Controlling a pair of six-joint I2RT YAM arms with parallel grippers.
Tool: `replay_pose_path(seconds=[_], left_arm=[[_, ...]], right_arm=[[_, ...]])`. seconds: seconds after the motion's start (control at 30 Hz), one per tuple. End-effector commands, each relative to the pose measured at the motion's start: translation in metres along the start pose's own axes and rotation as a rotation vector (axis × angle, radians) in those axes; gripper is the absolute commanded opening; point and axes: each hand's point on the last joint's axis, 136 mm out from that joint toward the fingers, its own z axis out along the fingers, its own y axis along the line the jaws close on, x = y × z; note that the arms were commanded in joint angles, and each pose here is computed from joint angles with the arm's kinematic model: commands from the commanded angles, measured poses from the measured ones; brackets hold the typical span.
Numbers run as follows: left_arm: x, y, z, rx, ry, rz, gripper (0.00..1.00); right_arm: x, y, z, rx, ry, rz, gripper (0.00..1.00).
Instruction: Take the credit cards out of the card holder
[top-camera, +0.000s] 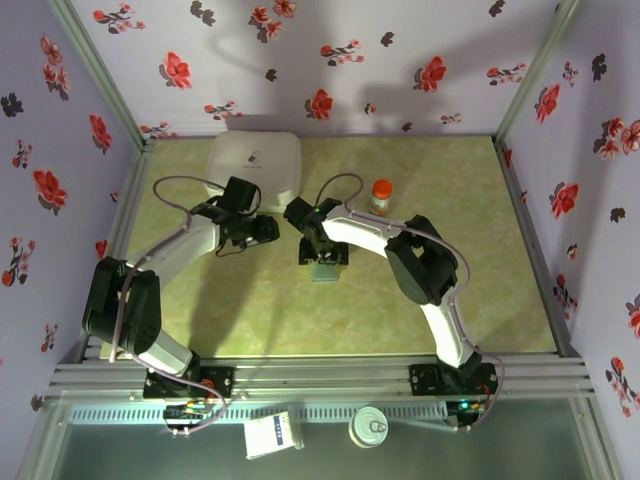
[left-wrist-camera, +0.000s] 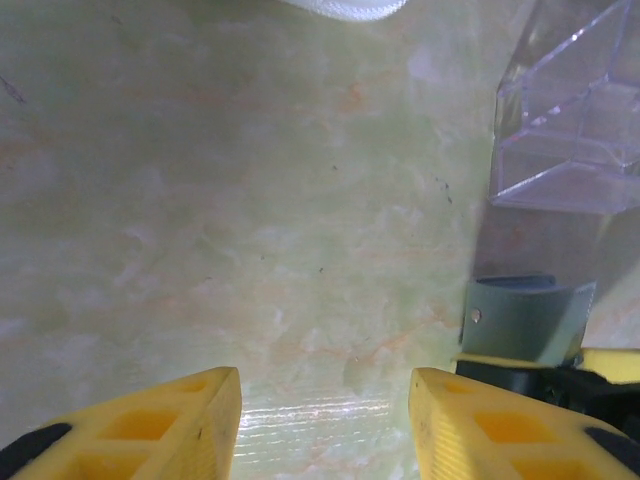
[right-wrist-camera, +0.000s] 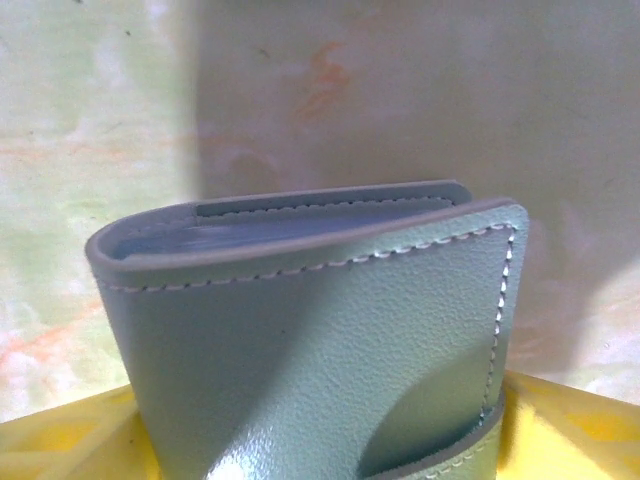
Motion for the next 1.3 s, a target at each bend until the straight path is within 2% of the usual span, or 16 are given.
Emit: replay_pose_path(seconds=[0.0, 0.1, 0.27, 0.47, 0.57, 0.67, 0.83, 0.97, 1.27], left_arm=[[0.004, -0.01, -0.001, 0.071, 0.011, -0.01, 0.46], [0.008, -0.01, 0.004, 0.081, 0.023, -0.028, 0.46], [0.012, -0.022, 0.011, 0.159, 0.044, -0.069, 0.45], [0.018, -0.033, 0.022, 0.23, 0.072, -0.125, 0.39], [0.022, -0.04, 0.026, 0.25, 0.08, -0.134, 0.3], [0.027, -0.049, 0.032, 0.275, 0.098, -0.135, 0.2], [0.036, -0.071, 0.041, 0.345, 0.136, -0.146, 0.01], [0.043, -0.082, 0.048, 0.381, 0.155, -0.168, 0.0], [0.052, -0.082, 0.058, 0.367, 0.188, -0.18, 0.0]], right_arm=[[0.001, -0.005, -0.004, 0.047, 0.0, 0.013, 0.81], [-0.001, -0.008, -0.015, 0.046, -0.019, 0.004, 0.84], [-0.005, -0.008, -0.034, 0.023, -0.052, -0.013, 0.84], [-0.006, -0.013, -0.046, -0.022, -0.062, -0.027, 0.83], [-0.004, -0.016, -0.052, -0.029, -0.062, -0.04, 0.81], [-0.004, -0.023, -0.055, -0.014, -0.073, -0.044, 0.75], [-0.005, -0.032, -0.048, -0.029, -0.065, -0.025, 0.52], [-0.002, -0.027, -0.038, -0.076, -0.041, -0.014, 0.4], [-0.001, -0.017, -0.033, -0.117, -0.022, -0.024, 0.31]])
